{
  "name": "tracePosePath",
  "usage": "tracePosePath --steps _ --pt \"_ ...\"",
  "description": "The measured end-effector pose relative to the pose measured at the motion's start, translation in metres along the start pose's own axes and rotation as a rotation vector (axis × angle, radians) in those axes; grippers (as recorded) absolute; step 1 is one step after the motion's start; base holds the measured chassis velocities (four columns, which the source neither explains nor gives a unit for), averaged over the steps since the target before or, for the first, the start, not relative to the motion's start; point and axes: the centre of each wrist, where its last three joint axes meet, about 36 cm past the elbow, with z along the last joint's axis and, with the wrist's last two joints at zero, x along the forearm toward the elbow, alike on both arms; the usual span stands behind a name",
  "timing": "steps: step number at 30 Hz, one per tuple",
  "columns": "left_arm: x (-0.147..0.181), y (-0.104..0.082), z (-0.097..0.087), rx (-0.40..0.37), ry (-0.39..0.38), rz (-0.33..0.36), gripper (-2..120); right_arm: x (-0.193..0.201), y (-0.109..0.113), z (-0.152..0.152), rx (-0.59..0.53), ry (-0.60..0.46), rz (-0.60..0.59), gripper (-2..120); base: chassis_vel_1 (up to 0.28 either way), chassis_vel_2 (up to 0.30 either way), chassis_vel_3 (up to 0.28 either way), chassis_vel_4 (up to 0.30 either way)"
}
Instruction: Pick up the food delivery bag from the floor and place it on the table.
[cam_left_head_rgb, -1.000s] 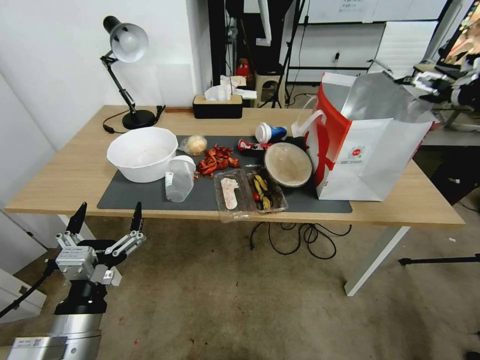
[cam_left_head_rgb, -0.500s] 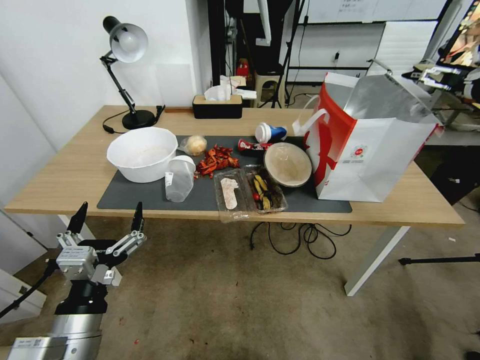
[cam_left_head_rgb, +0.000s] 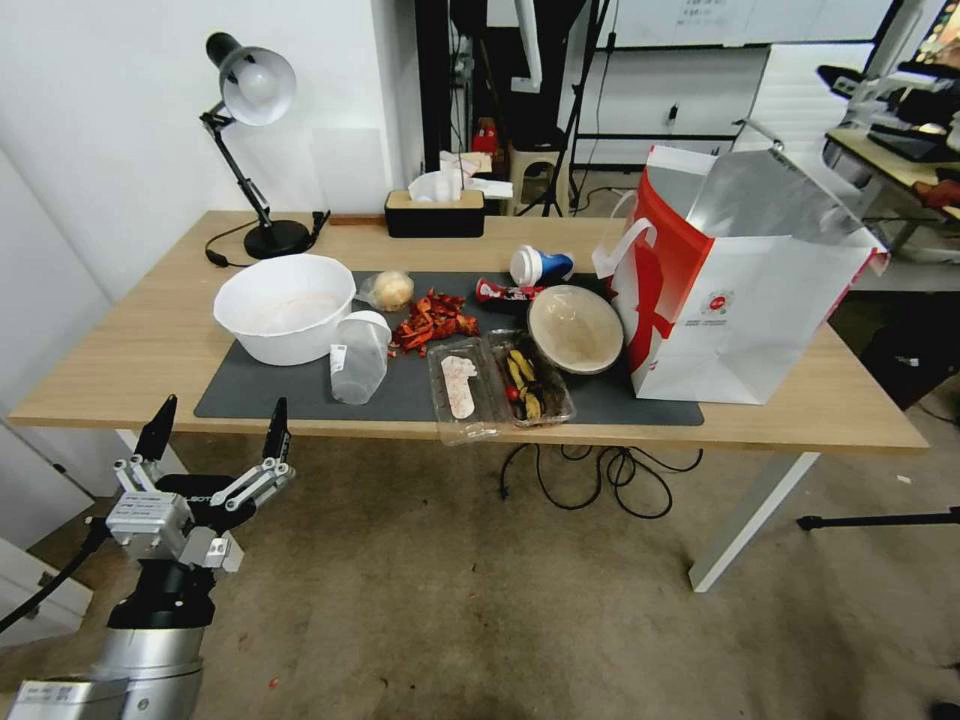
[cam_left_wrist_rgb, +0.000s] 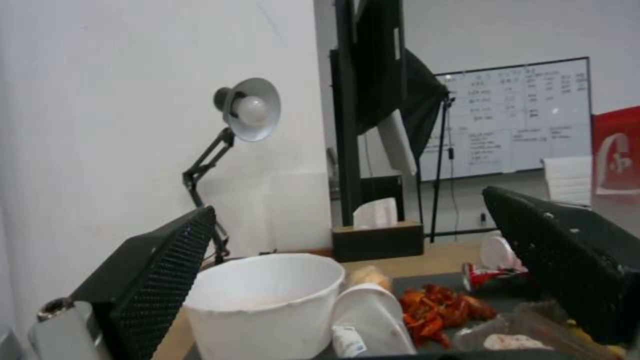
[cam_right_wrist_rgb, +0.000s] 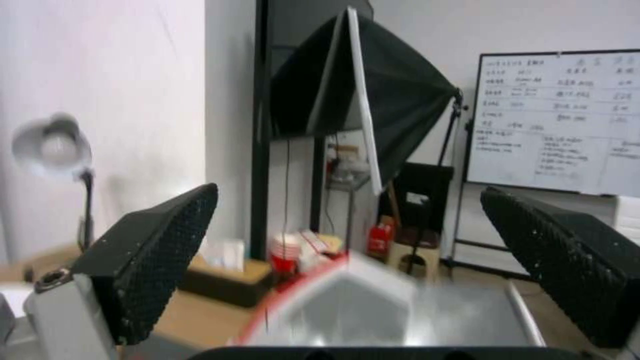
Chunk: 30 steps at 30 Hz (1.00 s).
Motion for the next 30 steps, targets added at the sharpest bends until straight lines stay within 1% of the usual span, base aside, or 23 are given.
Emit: tracePosePath --steps 3,4,5,6,7,8,9,10,11,13,15,16,17,19,21,23,25,27,29,30 --pt "-0.001 0.002 0.006 0.011 -0.003 0.043 100 0.04 0.011 0.045 0.015 -0.015 0.026 100 0.0 0.0 0.0 0.0" --pt "-0.001 0.002 0.006 0.011 -0.003 0.043 100 0.04 0.011 0.045 0.015 -0.015 0.026 100 0.0 0.0 0.0 0.0" --pt "-0.001 0.002 0.007 0.014 -0.004 0.054 100 0.05 0.013 0.055 0.011 -0.012 0.034 100 0.0 0.0 0.0 0.0" --pt "-0.001 0.002 0.01 0.025 -0.007 0.078 100 0.07 0.019 0.078 0.005 -0.008 0.051 100 0.0 0.0 0.0 0.0" --pt "-0.002 0.002 0.012 0.036 -0.007 0.098 100 0.084 0.024 0.091 0.012 -0.014 0.055 100 0.0 0.0 0.0 0.0" --pt "-0.002 0.002 0.012 0.036 -0.007 0.098 100 0.084 0.024 0.091 0.012 -0.014 0.055 100 0.0 0.0 0.0 0.0" --pt "-0.002 0.002 0.014 0.041 -0.005 0.107 100 0.091 0.027 0.098 0.014 -0.019 0.055 100 0.0 0.0 0.0 0.0" --pt "-0.001 0.003 0.019 0.053 -0.002 0.13 100 0.106 0.033 0.115 0.021 -0.024 0.057 100 0.0 0.0 0.0 0.0" --pt "-0.001 0.003 0.019 0.053 -0.002 0.13 100 0.106 0.033 0.115 0.021 -0.024 0.057 100 0.0 0.0 0.0 0.0" --pt "0.002 0.003 0.031 0.079 0.007 0.195 100 0.127 0.047 0.147 0.023 -0.035 0.059 100 0.0 0.0 0.0 0.0" --pt "0.003 0.003 0.034 0.083 0.01 0.206 100 0.13 0.051 0.151 0.023 -0.036 0.06 100 0.0 0.0 0.0 0.0" --pt "0.006 0.0 0.04 0.095 0.02 0.229 100 0.14 0.063 0.167 0.024 -0.035 0.064 100 0.0 0.0 0.0 0.0" --pt "0.009 -0.003 0.046 0.103 0.028 0.241 100 0.145 0.071 0.177 0.023 -0.036 0.068 100 0.0 0.0 0.0 0.0" --pt "0.01 -0.004 0.048 0.104 0.031 0.246 100 0.147 0.074 0.18 0.022 -0.036 0.071 100 0.0 0.0 0.0 0.0" --pt "0.017 -0.014 0.062 0.117 0.052 0.265 100 0.159 0.092 0.199 0.005 -0.017 0.097 100 0.0 0.0 0.0 0.0" --pt "0.017 -0.014 0.063 0.118 0.053 0.266 100 0.159 0.093 0.2 0.004 -0.016 0.098 100 0.0 0.0 0.0 0.0" --pt "0.022 -0.023 0.073 0.129 0.075 0.279 100 0.172 0.108 0.216 -0.008 0.018 0.111 100 0.0 0.0 0.0 0.0" --pt "0.023 -0.023 0.073 0.128 0.076 0.28 100 0.173 0.109 0.217 -0.009 0.021 0.112 100 0.0 0.0 0.0 0.0" --pt "0.026 -0.029 0.079 0.123 0.097 0.29 100 0.183 0.125 0.231 -0.018 0.057 0.132 100 0.0 0.0 0.0 0.0" --pt "0.026 -0.029 0.079 0.123 0.097 0.29 100 0.183 0.125 0.231 -0.018 0.057 0.132 100 0.0 0.0 0.0 0.0"
